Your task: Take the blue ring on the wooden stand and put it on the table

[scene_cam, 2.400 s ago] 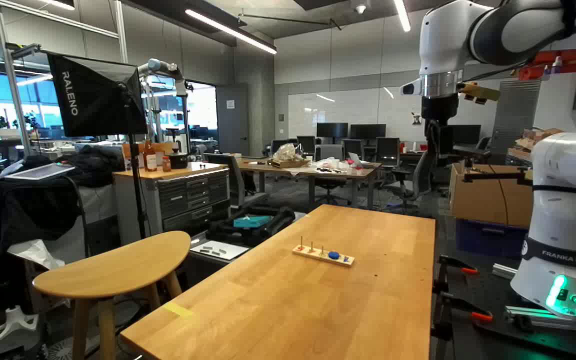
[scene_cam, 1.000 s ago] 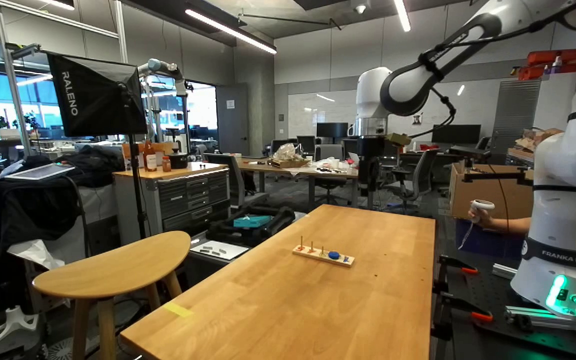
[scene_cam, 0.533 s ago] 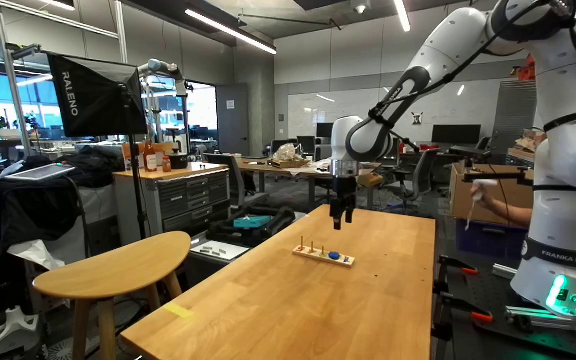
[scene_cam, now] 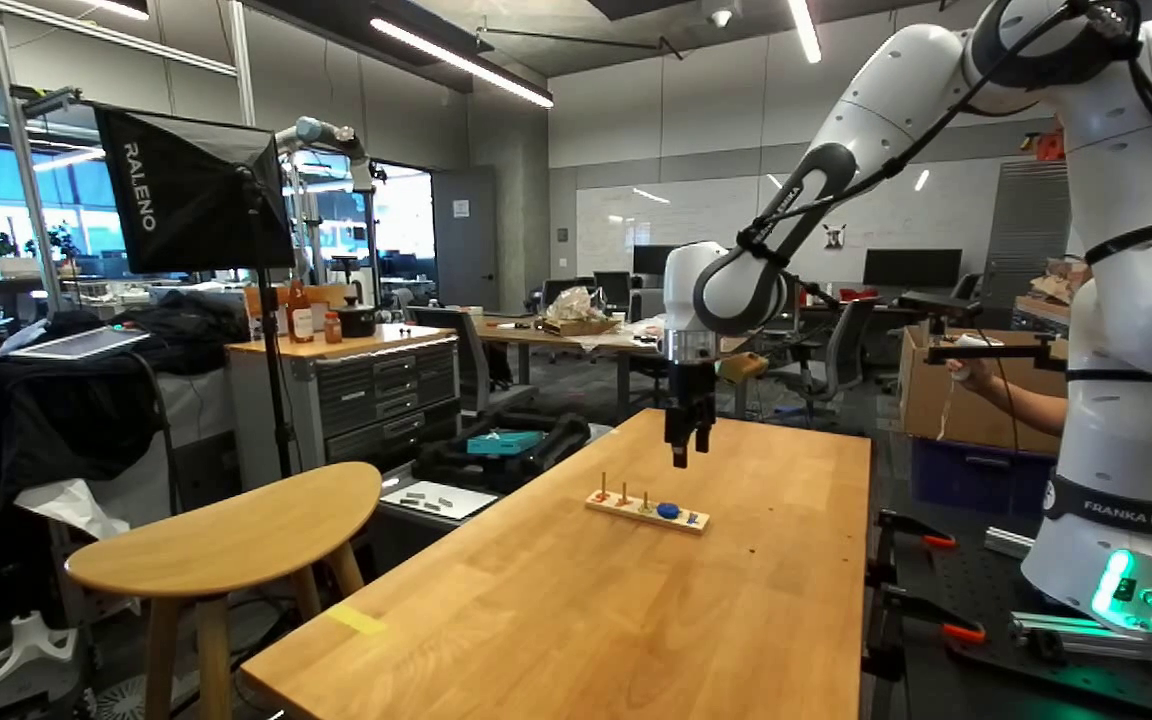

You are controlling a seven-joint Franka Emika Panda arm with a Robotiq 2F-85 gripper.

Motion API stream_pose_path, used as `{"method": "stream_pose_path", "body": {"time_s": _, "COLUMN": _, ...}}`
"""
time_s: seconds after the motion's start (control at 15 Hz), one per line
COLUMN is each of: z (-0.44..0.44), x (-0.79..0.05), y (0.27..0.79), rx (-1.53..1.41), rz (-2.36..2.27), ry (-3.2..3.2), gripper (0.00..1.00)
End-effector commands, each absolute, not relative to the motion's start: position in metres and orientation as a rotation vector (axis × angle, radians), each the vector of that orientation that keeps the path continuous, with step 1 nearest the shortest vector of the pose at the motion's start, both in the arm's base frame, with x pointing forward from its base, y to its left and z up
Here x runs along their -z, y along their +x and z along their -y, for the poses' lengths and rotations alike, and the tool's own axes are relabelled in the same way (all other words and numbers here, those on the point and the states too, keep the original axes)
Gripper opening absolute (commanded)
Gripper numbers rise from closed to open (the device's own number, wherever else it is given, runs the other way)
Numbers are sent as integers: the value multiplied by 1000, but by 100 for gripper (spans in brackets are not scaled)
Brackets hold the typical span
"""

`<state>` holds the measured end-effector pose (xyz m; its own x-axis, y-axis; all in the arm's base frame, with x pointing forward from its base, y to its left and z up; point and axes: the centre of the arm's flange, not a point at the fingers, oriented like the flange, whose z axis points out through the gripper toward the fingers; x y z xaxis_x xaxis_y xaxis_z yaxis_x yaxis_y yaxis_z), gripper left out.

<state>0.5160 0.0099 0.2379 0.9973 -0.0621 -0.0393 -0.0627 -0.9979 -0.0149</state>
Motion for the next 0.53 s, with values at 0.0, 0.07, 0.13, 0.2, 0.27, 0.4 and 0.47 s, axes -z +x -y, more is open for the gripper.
{"method": "stream_pose_path", "body": {"time_s": 0.0, "z": 4, "x": -210, "y": 524, "rx": -35, "rz": -139, "ry": -3164, "gripper": 100}}
{"method": "stream_pose_path", "body": {"time_s": 0.07, "z": 5, "x": -204, "y": 526, "rx": -27, "rz": -141, "ry": -3169, "gripper": 100}}
{"method": "stream_pose_path", "body": {"time_s": 0.13, "z": 8, "x": -196, "y": 529, "rx": 4, "rz": -147, "ry": -3161, "gripper": 100}}
{"method": "stream_pose_path", "body": {"time_s": 0.2, "z": 9, "x": -190, "y": 531, "rx": 43, "rz": -145, "ry": -3150, "gripper": 100}}
{"method": "stream_pose_path", "body": {"time_s": 0.27, "z": 9, "x": -181, "y": 531, "rx": 74, "rz": -148, "ry": -3144, "gripper": 100}}
{"method": "stream_pose_path", "body": {"time_s": 0.4, "z": 7, "x": -170, "y": 532, "rx": 115, "rz": -165, "ry": -3119, "gripper": 100}}
{"method": "stream_pose_path", "body": {"time_s": 0.47, "z": 5, "x": -163, "y": 533, "rx": 130, "rz": -181, "ry": -3113, "gripper": 100}}
